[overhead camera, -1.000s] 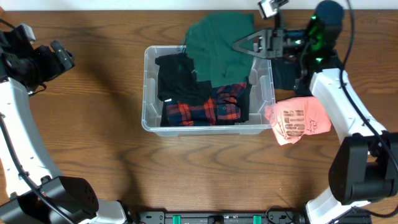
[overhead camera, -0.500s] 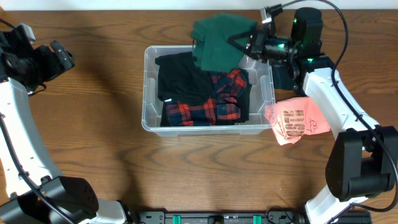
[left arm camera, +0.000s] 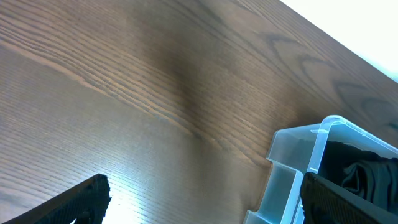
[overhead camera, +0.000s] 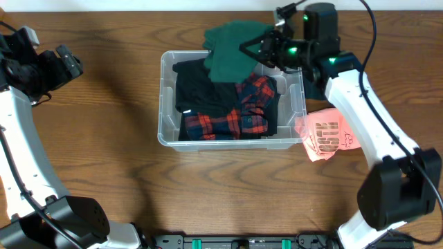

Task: Pack container
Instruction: 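Carry the green garment over the bin and lower it in, right gripper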

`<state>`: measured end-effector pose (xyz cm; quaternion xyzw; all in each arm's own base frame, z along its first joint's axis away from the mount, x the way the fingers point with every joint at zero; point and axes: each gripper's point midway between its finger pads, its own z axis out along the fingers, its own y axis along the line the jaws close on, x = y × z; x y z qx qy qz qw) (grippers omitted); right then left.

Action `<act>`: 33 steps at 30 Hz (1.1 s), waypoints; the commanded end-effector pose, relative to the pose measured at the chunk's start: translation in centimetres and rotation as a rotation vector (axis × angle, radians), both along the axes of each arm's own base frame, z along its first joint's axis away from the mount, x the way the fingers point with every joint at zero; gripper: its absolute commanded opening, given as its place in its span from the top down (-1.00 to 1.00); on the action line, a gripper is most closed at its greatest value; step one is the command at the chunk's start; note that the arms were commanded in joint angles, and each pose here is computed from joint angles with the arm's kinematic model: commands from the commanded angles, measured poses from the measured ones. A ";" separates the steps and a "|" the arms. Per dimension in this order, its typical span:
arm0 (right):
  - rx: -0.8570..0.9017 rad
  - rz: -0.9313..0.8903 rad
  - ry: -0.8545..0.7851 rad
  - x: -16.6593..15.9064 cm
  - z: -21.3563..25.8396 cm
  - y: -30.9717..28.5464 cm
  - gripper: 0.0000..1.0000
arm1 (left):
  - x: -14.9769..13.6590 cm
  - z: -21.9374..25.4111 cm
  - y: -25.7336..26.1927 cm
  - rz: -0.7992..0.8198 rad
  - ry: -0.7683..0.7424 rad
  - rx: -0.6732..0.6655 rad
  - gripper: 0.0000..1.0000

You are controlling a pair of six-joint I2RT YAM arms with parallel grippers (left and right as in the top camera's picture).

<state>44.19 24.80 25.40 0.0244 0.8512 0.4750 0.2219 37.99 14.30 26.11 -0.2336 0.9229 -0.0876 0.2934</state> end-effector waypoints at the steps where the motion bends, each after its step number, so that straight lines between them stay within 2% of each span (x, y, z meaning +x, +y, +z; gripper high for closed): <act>1: -0.189 -0.036 -0.314 0.1 6.5 0.0 0.98 | -0.1 -0.1 0.1 0.009 0.003 -0.003 -0.96; 4: -0.149 0.147 -0.406 -2.6 8.9 2.7 0.98 | -0.1 -0.1 0.1 0.009 0.003 -0.003 -0.96; 7: -0.046 0.303 -0.426 -4.9 10.2 3.6 0.98 | -0.1 -0.1 0.1 0.009 0.003 -0.003 -0.96; 14: 0.021 0.479 -0.498 -5.6 8.6 0.5 0.98 | -0.1 -0.1 0.1 0.009 0.003 -0.003 -0.96; 22: -0.115 0.370 -0.298 -2.8 -1.8 -4.7 0.97 | -0.1 -0.1 0.1 0.009 0.003 -0.003 -0.96; 26: -0.187 0.348 -0.135 -3.3 -8.6 -5.6 0.97 | -0.1 -0.1 0.1 0.009 0.003 -0.003 -0.96; 29: -0.304 0.305 -0.017 -3.7 -13.4 -6.7 0.98 | -0.1 -0.1 0.1 0.009 0.003 -0.003 -0.96; 33: -0.461 0.242 0.055 -3.7 -16.3 -8.6 0.97 | -0.1 -0.1 0.1 0.009 0.003 -0.003 -0.96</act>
